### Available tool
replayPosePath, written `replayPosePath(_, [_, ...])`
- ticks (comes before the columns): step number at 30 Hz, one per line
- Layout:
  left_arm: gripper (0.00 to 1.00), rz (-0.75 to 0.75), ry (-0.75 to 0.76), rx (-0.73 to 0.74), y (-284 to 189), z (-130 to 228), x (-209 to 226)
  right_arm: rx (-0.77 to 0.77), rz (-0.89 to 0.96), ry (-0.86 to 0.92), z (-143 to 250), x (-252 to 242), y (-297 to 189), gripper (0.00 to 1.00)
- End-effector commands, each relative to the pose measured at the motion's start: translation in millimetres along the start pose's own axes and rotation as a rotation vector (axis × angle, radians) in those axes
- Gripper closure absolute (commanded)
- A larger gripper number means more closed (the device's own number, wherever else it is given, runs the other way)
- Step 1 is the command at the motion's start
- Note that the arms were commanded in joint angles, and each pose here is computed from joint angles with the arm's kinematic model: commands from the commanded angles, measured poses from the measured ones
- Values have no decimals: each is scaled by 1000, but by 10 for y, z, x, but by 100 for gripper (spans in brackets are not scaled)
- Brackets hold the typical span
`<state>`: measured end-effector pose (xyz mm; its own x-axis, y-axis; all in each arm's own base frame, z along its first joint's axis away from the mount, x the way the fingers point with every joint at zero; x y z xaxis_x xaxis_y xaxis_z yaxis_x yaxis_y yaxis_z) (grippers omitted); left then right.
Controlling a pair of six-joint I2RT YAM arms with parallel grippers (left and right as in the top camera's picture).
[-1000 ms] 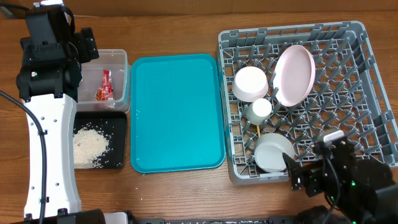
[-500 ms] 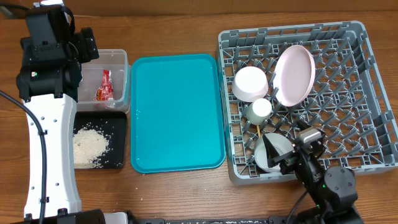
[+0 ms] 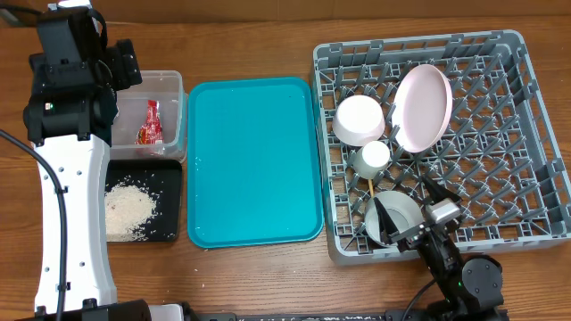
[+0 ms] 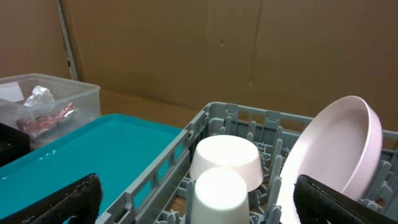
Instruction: Sort waste into correct bins and load items into the dishwasher
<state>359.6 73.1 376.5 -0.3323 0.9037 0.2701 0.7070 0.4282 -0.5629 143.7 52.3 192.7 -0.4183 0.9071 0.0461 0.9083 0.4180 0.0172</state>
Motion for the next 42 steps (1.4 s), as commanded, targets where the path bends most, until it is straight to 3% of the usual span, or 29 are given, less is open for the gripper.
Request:
replayPosePath(1, [0, 3, -16, -16, -25, -43, 5, 14, 4, 7, 107, -25, 9, 0])
replayPosePath(25, [0, 3, -16, -16, -25, -43, 5, 12, 234, 7, 166, -371, -46, 0])
replayPosePath(42, [0, 3, -16, -16, -25, -43, 5, 12, 244, 8, 165, -386, -52, 0])
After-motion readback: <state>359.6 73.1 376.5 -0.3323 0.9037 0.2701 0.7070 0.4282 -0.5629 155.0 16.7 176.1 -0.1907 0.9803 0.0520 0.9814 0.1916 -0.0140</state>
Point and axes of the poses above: each gripper's point midway between its finger pads, its own y axis out along the fingers, its own x axis along the line the jaws close on, z = x × y, the point moved 9 cm from there along -y, back along the fingers, and after that the axes turned 5 degrees about y, right-handed, at the moved point
